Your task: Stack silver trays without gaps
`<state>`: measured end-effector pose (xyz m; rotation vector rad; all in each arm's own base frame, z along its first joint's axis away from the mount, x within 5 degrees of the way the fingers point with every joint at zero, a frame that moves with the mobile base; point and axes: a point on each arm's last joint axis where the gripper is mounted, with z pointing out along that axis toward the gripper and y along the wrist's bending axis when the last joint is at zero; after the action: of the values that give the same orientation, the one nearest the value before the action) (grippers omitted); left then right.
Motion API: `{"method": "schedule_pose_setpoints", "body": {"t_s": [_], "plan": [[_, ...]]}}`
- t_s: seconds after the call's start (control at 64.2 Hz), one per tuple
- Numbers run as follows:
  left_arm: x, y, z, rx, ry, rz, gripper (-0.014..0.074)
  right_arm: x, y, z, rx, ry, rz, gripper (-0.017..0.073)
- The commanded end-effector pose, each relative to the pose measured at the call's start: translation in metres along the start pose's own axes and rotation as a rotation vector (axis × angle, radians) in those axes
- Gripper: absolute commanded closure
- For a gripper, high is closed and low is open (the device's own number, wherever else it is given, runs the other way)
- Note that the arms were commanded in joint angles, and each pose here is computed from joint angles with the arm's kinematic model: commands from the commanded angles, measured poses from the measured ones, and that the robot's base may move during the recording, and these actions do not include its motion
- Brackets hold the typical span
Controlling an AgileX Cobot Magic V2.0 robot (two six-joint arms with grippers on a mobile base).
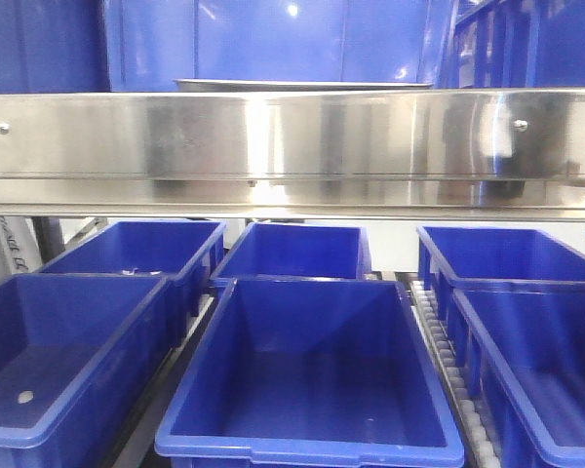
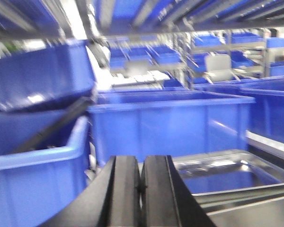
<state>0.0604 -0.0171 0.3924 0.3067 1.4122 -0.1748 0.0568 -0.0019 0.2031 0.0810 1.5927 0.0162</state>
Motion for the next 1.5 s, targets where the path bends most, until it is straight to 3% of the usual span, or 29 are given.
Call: {"method": "schedule_pose_setpoints", "body": {"t_s": [0.0,0.031,0.078,0.14,0.343,0.483,0.67,0.794,0.966,1.23,1.48], "plan": [[0.010,-0.001,-0.011,-0.020,-0.036,-0.011,0.0604,-0.001,0.000,0.000,-0.001,-0.015,-0.012,0.0637],[0.016,-0.001,-0.016,-0.038,-0.041,-0.032,0.0604,-0.001,0.000,0.000,-0.001,-0.015,-0.012,0.0637],[0.027,-0.003,-0.022,-0.051,-0.042,-0.105,0.0604,-0.001,0.000,0.000,-0.001,-0.015,-0.012,0.0637],[0.047,-0.005,-0.030,-0.071,-0.035,-0.150,0.0604,-0.001,0.000,0.000,-0.001,-0.015,-0.012,0.0637],[0.113,-0.009,-0.038,-0.152,-0.094,-0.205,0.0603,-0.001,0.000,0.000,-0.001,-0.015,-0.012,0.0637],[0.150,-0.008,-0.032,-0.202,-0.069,-0.200,0.0603,-0.001,0.000,0.000,-0.001,-0.015,-0.012,0.0637],[0.174,-0.010,-0.031,-0.209,0.014,-0.190,0.0603,-0.001,0.000,0.000,-0.001,-0.015,-0.012,0.0637],[0.177,-0.011,-0.030,-0.195,0.043,-0.167,0.0603,-0.001,0.000,0.000,-0.001,-0.015,-0.012,0.0637],[0.178,-0.013,-0.030,-0.155,0.062,-0.086,0.0603,-0.001,0.000,0.000,-0.001,-0.015,-0.012,0.0637],[0.180,-0.013,-0.030,-0.149,0.092,-0.087,0.0603,-0.001,0.000,0.000,-0.001,-0.015,-0.012,0.0637],[0.175,-0.013,-0.030,-0.148,0.037,-0.074,0.0603,-0.001,0.000,0.000,-0.001,-0.015,-0.012,0.0637]]}}
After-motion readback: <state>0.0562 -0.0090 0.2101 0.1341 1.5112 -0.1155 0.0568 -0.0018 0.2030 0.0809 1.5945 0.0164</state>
